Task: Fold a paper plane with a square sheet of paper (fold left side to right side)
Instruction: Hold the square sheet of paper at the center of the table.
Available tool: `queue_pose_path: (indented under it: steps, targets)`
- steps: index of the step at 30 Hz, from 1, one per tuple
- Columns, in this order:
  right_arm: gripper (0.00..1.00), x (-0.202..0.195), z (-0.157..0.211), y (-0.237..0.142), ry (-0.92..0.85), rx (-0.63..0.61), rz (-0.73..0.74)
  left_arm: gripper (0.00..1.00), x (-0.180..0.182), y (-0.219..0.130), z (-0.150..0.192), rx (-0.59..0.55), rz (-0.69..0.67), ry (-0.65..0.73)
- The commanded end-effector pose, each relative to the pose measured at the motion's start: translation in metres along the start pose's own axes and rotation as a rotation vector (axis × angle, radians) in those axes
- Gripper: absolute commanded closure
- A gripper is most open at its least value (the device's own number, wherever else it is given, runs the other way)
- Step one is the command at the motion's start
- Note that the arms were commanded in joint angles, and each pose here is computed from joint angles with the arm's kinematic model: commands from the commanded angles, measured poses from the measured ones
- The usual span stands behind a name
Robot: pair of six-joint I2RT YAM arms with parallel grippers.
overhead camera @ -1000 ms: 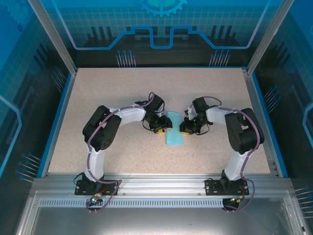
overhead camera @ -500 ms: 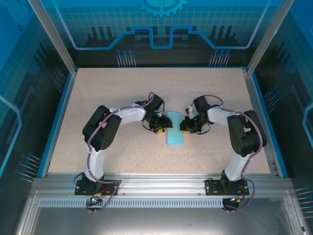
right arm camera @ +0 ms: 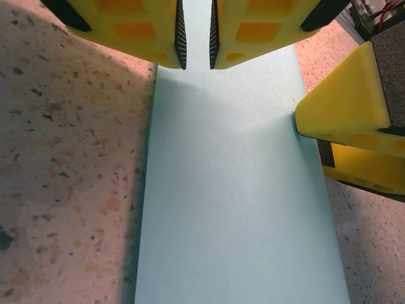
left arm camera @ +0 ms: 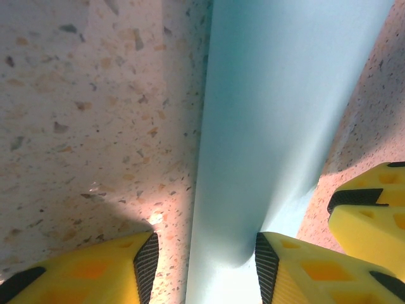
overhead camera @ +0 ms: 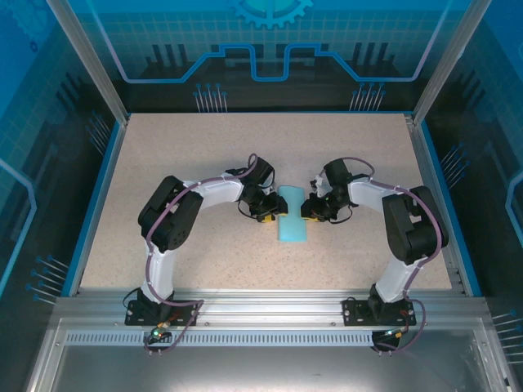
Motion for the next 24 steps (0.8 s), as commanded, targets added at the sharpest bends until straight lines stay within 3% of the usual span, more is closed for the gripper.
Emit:
queue_pose_path:
  steps: [1,15,24]
  targets:
    - [0.81,0.006,-0.002,0.001,-0.015,0.014,-0.022,0.51,0.006,0.016,0.003,0.035,-0.032,-0.013]
    - [0.82,-0.013,0.01,0.023,0.027,0.129,0.075,0.51,0.005,0.015,0.004,0.036,-0.029,-0.005]
    - [0.83,-0.018,0.013,0.022,0.025,0.151,0.127,0.48,-0.013,-0.036,0.008,-0.057,0.009,0.068]
Point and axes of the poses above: each hand's point on the last joint's axis, 136 mm out from that joint toward the fingers, its own y axis out along the fingers, its own x axis along the line the jaws close on, z = x × y, the point moved 10 cm from there along -y, back along the fingers, and after that the axes turned 14 degrees about -y, right-handed, at the moved point
